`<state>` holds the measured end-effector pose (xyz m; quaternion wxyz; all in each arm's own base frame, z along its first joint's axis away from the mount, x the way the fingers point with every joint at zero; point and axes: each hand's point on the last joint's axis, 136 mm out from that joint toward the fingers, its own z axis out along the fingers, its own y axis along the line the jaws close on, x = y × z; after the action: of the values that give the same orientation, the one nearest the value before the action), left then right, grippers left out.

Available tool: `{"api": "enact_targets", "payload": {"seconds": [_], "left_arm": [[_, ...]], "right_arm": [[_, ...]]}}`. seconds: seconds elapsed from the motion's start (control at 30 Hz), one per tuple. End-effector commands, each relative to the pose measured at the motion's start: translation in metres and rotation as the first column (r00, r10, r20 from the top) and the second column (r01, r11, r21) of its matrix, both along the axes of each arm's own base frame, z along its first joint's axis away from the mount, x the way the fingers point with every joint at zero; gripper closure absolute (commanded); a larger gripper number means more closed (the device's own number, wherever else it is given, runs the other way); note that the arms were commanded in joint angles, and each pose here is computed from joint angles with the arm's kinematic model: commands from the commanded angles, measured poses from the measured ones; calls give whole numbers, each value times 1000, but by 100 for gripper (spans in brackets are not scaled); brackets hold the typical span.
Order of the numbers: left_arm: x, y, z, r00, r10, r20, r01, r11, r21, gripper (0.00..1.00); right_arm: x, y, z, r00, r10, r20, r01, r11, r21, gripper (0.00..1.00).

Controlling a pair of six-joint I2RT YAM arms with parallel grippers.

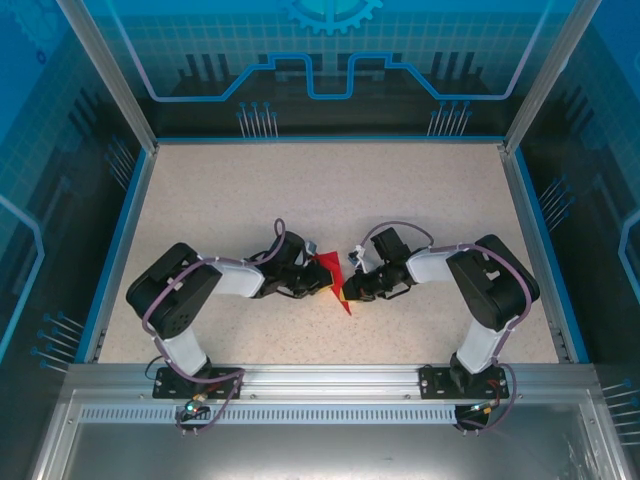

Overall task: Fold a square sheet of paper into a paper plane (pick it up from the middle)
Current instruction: Fold the wing for the fifth time at the center of the table.

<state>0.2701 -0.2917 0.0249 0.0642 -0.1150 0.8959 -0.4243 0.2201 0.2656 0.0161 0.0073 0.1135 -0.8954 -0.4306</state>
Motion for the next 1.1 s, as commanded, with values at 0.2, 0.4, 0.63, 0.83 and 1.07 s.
{"api": "enact_targets", "payload": {"seconds": [0.2,0.4,0.63,0.83,1.07], "left_arm": [[0,0,-16,1000,-13,-26,14,999,52,90],[-1,4,-24,998,-8,-57,13,996,93,91],[-5,8,-28,997,-9,-74,18,992,126,91],[-5,9,-29,997,-7,-77,17,992,128,91],[-5,8,-28,997,-10,-76,20,992,128,91]], "right_arm": [[-3,-6,-7,999,-3,-48,3,1000,-13,87],[-2,-8,0,1000,3,-25,-4,1000,-31,82],[-7,-21,10,1000,6,19,-4,994,-105,79],[-6,-21,33,991,14,134,9,986,-169,78],[-4,3,37,987,49,154,-24,987,-161,84]]}}
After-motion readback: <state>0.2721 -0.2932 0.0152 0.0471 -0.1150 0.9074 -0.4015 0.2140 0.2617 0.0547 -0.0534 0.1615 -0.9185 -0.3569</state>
